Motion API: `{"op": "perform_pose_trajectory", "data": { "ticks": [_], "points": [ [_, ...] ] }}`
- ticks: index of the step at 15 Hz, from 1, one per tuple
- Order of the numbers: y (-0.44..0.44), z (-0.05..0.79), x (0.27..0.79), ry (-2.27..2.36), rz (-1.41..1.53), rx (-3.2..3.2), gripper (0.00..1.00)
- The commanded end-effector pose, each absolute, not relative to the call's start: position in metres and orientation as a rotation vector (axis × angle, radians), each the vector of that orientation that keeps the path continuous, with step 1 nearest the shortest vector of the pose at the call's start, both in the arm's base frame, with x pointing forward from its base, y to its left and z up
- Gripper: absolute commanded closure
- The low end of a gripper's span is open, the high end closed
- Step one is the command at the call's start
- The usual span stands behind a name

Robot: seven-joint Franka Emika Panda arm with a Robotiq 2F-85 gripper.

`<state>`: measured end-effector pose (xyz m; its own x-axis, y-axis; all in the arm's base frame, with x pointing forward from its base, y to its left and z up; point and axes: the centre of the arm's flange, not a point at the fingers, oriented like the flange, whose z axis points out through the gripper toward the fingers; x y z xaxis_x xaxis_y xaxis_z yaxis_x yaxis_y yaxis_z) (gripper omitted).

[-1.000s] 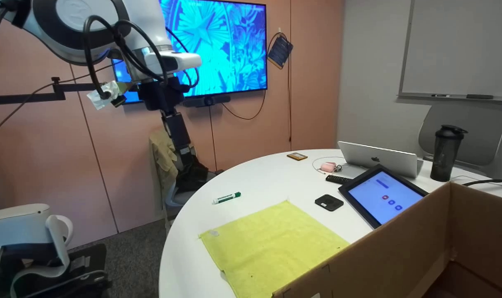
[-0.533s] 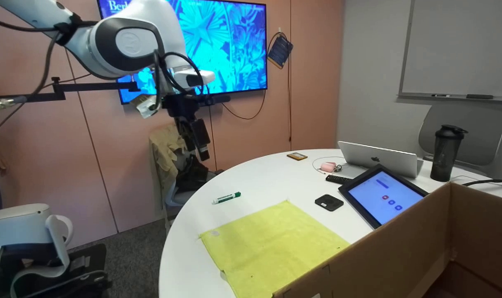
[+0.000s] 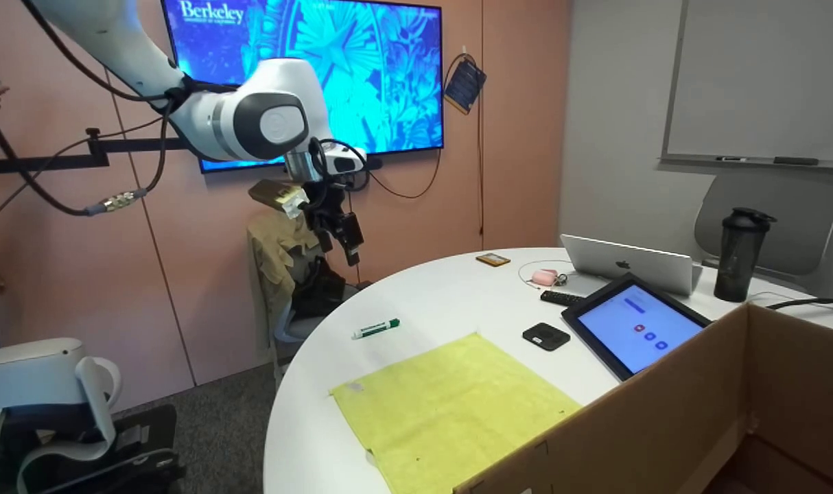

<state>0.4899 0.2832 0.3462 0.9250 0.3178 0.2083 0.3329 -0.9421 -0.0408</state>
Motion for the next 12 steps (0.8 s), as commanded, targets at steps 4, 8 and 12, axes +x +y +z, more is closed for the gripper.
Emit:
{"op": "perform_pose_trajectory", "data": {
  "ticks": [4,8,12],
  "points": [
    [0.363,0.314,0.494,-0.547,-0.312,-2.97,0.0],
    [0.404,0.284,0.497,-0.528,-0.296,-2.965,0.0],
    [0.432,0.244,0.513,-0.453,-0.31,-2.973,0.0]
  ]
}}
